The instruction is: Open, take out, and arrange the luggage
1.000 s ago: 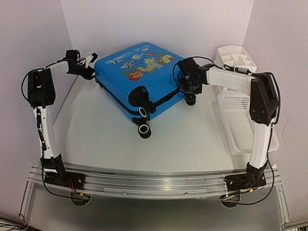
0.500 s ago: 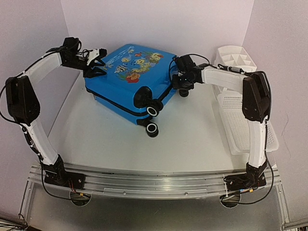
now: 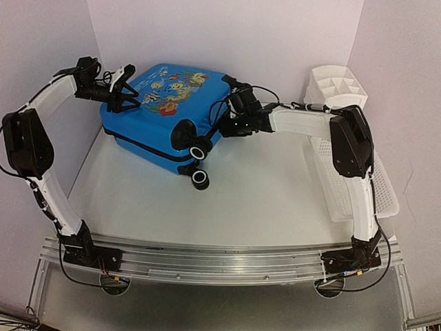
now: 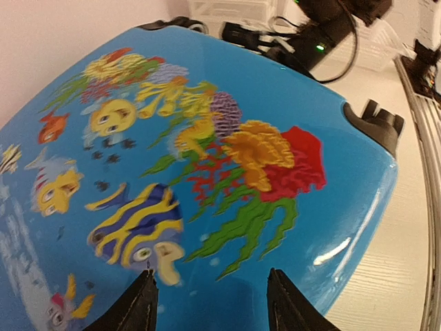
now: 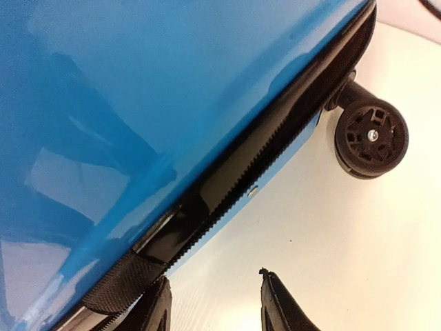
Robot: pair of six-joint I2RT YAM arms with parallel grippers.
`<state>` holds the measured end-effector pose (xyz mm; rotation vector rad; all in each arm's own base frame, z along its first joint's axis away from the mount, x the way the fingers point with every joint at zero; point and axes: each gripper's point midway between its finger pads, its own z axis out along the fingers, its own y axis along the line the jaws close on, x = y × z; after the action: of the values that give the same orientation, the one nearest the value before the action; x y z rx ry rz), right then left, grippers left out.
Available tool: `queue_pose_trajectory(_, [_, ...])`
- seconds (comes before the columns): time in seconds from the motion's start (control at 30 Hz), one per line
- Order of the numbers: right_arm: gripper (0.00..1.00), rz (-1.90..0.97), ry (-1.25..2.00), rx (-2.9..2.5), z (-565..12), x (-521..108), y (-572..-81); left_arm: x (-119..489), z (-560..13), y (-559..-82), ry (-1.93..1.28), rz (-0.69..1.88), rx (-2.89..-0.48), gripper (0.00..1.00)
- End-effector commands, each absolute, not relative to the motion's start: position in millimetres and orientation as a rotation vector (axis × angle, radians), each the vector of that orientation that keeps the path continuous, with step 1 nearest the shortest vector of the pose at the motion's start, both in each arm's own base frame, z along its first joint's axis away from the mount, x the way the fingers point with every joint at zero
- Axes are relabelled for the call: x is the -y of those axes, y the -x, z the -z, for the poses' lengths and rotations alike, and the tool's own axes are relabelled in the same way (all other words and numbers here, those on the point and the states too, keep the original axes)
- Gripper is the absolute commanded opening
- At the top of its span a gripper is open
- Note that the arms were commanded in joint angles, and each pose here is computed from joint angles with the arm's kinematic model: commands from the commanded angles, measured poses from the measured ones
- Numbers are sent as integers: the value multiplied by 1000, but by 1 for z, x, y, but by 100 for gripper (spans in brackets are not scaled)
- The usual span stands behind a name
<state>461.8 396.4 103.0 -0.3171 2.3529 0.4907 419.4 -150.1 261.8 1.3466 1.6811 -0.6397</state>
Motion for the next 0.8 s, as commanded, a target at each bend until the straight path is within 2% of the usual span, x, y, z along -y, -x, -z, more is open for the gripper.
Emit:
queue_pose_trajectory(0.0, [40,-601,389,-2277,-139,-415,-442,92,-307,-483,-1100,319,-1691,53])
queue_pose_trajectory(0.2, [40,-592,393,-2269,-144,-410,-439,3,-309,-558,-877,-119,-1812,53])
queue_pose_trajectory(0.37, [40,-594,396,-2265,-148,-409,-437,-31,-281,-583,-913,-288,-1874,53])
queue_pose_trajectory(0.63, [40,-595,392,-2267,-148,-408,-436,-27,-228,-596,-937,-112,-2015,54])
queue_pose_trajectory(0.77, [40,-576,374,-2259,-152,-405,-439,-7,-213,-586,-985,15,-2004,54])
